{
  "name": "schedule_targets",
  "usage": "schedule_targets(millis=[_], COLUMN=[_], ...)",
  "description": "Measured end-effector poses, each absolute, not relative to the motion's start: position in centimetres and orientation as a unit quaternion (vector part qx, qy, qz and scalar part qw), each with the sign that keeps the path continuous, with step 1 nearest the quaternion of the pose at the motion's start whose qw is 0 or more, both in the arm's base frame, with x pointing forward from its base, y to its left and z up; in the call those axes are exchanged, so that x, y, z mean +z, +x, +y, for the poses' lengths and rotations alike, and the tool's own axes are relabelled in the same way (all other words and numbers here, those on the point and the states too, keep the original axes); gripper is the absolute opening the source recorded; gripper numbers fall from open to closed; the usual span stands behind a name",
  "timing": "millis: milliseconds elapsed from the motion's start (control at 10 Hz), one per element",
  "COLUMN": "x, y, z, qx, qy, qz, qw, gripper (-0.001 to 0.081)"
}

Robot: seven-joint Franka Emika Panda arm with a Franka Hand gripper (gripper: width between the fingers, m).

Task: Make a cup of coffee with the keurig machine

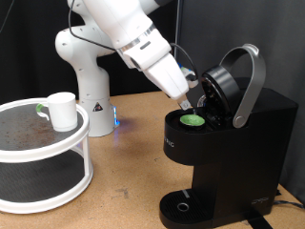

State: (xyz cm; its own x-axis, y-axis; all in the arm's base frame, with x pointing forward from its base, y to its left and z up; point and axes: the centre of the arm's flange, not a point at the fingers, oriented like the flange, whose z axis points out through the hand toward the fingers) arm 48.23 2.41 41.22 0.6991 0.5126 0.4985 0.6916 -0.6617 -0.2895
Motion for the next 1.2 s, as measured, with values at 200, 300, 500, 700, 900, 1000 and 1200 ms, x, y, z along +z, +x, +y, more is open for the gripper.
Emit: schedule_targets(millis=[200,300,500,700,900,1000,1200], x=[41.8,41.7,42.2,44.4,47.1,48.4,50.7], y=[48.8,48.8,48.6,48.2,47.7,47.4,46.9], z=[1.3,1.4,0.8,-1.0,-2.6,-3.3,-4.5], qx=[-0.202,-0.200,-0.209,-0.235,-0.254,-0.263,-0.271], qy=[-0.892,-0.893,-0.893,-0.889,-0.882,-0.877,-0.872], qz=[-0.322,-0.324,-0.316,-0.303,-0.292,-0.289,-0.284], qw=[0.243,0.241,0.244,0.253,0.271,0.279,0.292], gripper=[0.0807,0.0807,0.0807,0.0807,0.0807,0.0807,0.0807])
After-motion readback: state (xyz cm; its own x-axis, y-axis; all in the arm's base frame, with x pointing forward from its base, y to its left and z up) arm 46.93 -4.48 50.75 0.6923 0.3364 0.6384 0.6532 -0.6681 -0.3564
